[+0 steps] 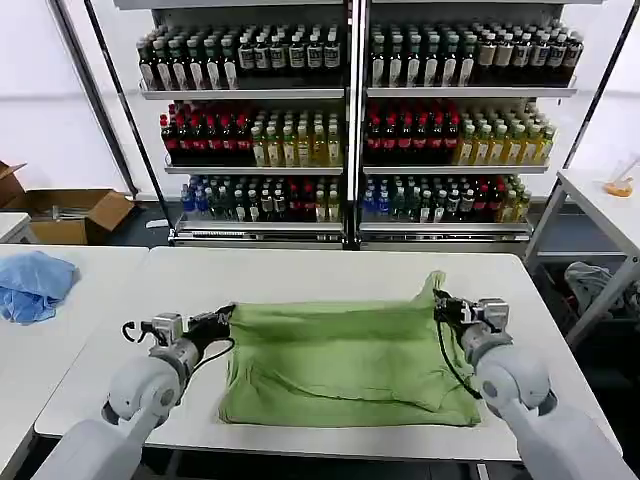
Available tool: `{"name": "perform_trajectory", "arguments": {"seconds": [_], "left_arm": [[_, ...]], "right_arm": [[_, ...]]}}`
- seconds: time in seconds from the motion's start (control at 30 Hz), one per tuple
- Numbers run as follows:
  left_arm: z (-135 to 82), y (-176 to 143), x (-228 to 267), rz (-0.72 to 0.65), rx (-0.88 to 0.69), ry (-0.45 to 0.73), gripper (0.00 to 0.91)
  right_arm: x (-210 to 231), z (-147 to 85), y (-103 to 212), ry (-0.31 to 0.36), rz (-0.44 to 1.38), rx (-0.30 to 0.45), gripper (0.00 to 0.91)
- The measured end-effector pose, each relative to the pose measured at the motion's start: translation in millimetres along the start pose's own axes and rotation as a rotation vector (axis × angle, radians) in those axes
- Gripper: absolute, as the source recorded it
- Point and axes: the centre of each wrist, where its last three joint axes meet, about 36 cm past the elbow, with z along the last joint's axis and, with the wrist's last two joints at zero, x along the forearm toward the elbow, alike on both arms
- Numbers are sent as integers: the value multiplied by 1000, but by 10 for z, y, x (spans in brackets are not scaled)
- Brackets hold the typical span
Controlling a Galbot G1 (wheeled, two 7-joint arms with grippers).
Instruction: Fold and organize the clothes.
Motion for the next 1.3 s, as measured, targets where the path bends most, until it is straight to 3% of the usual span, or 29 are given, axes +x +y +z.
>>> {"name": "perform_trajectory", "arguments": {"seconds": [0.27,0.3,0.33,0.37,0.4,0.93,1.3], "left_arm": [[254,-105,70,11,-28,56,30],[273,-119,69,12,-32,60,81],[289,-133,68,12,-36,62,333],[305,-150,65,12,-40,64,836],[320,-159,60,11,-43,66,907],[427,-339,146,-51,-28,7,907],[718,-715,259,-124,32,-27,907]], "right_arm": [[195,217,12,41,22,-4,0],[204,233,12,45,24,-3,20],[209,248,11,48,27,-3,302],[214,264,13,51,28,-2,907],[216,276,17,53,29,-1,907],[380,401,38,41,50,39,907],[582,504,93,33,57,49,907]]}}
